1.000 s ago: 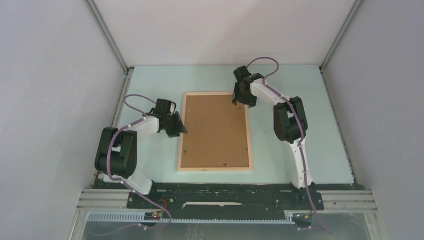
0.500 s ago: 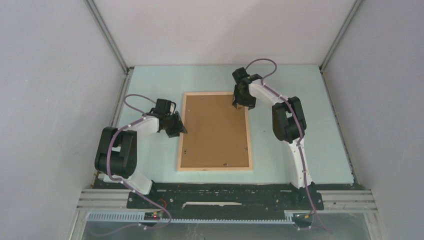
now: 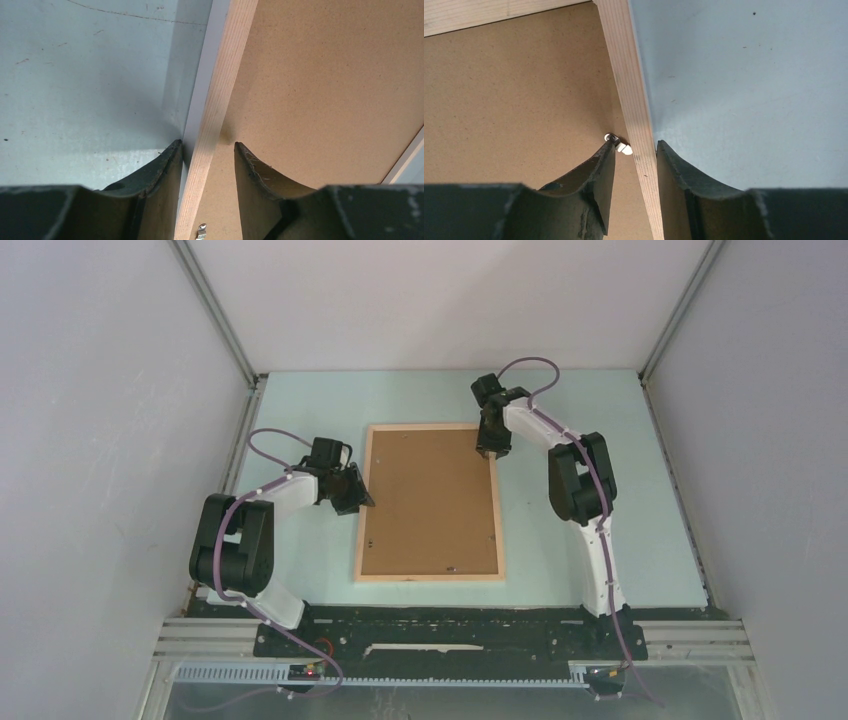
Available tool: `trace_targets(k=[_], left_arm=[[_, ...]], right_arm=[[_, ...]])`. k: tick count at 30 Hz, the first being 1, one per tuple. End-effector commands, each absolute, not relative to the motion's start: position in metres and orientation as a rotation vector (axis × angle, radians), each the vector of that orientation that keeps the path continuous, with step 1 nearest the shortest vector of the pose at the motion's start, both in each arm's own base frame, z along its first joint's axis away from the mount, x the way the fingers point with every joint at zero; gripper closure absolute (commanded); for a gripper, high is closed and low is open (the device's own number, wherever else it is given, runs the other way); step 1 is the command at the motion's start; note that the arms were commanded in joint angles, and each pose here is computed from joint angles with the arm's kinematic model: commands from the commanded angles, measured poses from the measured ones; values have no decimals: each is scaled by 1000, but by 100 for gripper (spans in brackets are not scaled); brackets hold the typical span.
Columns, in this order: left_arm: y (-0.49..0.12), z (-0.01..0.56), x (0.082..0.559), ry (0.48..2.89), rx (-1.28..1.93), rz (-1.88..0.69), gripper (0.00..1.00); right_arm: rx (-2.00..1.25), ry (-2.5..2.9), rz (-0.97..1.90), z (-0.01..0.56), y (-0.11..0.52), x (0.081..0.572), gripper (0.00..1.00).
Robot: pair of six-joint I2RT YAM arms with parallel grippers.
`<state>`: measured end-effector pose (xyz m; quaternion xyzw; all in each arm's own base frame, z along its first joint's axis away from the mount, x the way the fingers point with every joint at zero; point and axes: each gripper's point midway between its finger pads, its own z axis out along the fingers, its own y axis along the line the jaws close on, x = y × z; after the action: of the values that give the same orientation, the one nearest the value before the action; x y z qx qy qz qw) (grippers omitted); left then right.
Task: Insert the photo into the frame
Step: Install the photo frame at the center of the board.
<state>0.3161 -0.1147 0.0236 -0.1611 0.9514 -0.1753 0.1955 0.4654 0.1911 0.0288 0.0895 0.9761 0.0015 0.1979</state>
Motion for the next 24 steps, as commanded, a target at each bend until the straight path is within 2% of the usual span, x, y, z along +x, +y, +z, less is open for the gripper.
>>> trace_targets(k=[1,3,7,12,19,24], left_arm=[[-127,31,317,2653,-420,-546,56],[-127,31,317,2654,-419,-545,56],[-126,30,316,2654,-420,-541,56],[-126,31,316,2653,-421,-541,56],[-125,33,316,2652,-420,-538,56],[-125,34,315,2651,-420,-535,56]], right_arm=[[204,2729,0,36,188,460,58],[193,2722,4,39,187,460,58],[144,2712,26,42,188,459,52],[144,2724,15,39,180,457,50],[151,2711,30,40,177,459,63],[151,2713,39,37,177,462,66]])
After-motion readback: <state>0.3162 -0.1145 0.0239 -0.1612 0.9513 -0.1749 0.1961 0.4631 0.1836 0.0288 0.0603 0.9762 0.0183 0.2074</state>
